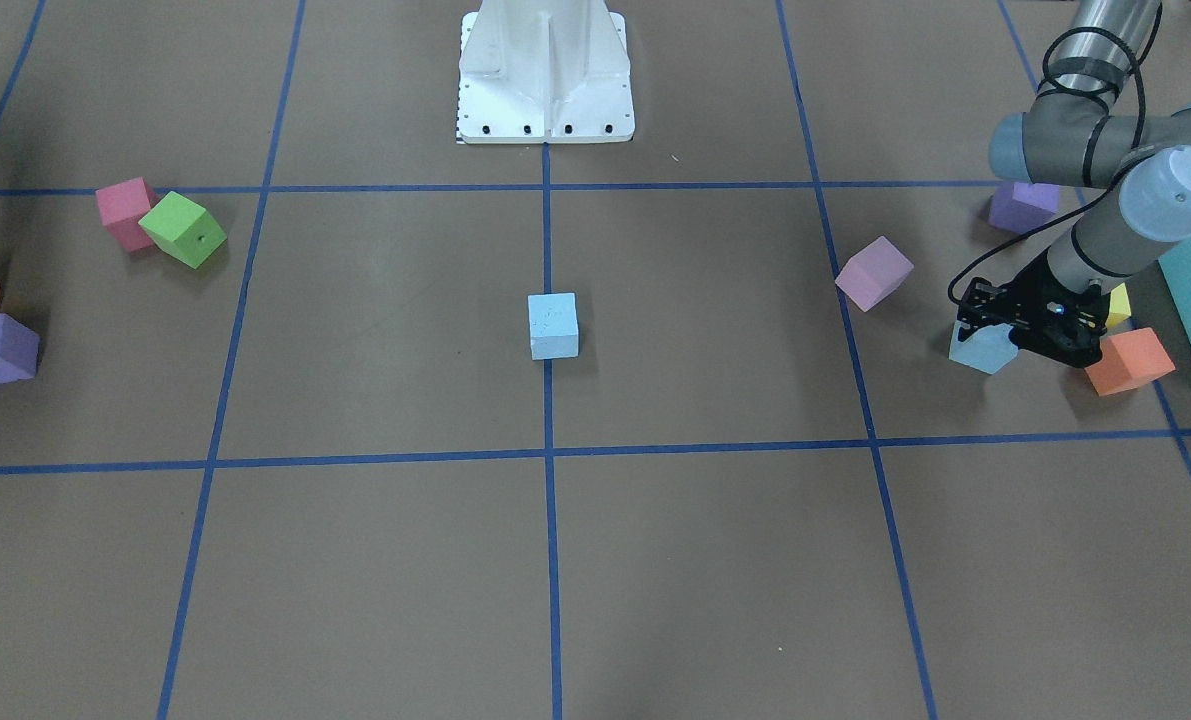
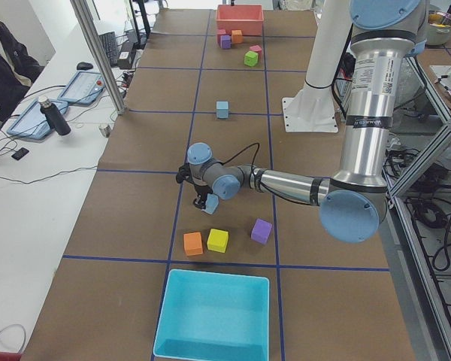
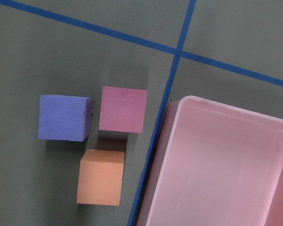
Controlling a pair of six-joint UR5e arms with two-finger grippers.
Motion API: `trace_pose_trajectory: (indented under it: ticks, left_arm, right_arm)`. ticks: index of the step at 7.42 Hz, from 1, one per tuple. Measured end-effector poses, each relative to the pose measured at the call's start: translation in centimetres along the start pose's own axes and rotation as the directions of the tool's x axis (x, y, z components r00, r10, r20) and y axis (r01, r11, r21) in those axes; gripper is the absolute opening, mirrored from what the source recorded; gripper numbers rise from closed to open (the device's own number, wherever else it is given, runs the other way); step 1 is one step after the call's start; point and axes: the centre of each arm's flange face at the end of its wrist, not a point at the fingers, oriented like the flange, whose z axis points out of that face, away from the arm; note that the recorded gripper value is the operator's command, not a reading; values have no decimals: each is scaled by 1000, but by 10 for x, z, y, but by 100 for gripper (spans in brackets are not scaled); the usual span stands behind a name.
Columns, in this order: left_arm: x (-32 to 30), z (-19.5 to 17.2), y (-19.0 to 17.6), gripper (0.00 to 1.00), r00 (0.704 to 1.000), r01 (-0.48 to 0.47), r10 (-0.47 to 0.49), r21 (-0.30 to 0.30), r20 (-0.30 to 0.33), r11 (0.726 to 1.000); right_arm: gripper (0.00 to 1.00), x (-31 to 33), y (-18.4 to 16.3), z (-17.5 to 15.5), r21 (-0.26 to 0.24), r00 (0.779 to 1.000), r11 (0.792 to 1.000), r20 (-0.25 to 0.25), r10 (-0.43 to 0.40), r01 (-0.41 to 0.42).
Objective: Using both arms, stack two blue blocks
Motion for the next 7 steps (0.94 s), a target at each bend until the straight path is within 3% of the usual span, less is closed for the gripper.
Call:
trace_pose_trajectory:
  ticks: [3,5,7]
  left_arm:
    - [38,-44,-17,0,999,20,-18,43,-46,999]
    - [101,-95,-59,0,980,190,-183,78,-79,979]
    - [219,-115,-97,0,929,367,-361,76,-82,927]
  right_arm:
    - [100,-1,0,0,1,1000,1000,5,0,0]
    - [100,-1,-1,0,1,1000,1000,6,1,-1]
    - [100,-2,-1,0,3,1000,1000,11,9,-9]
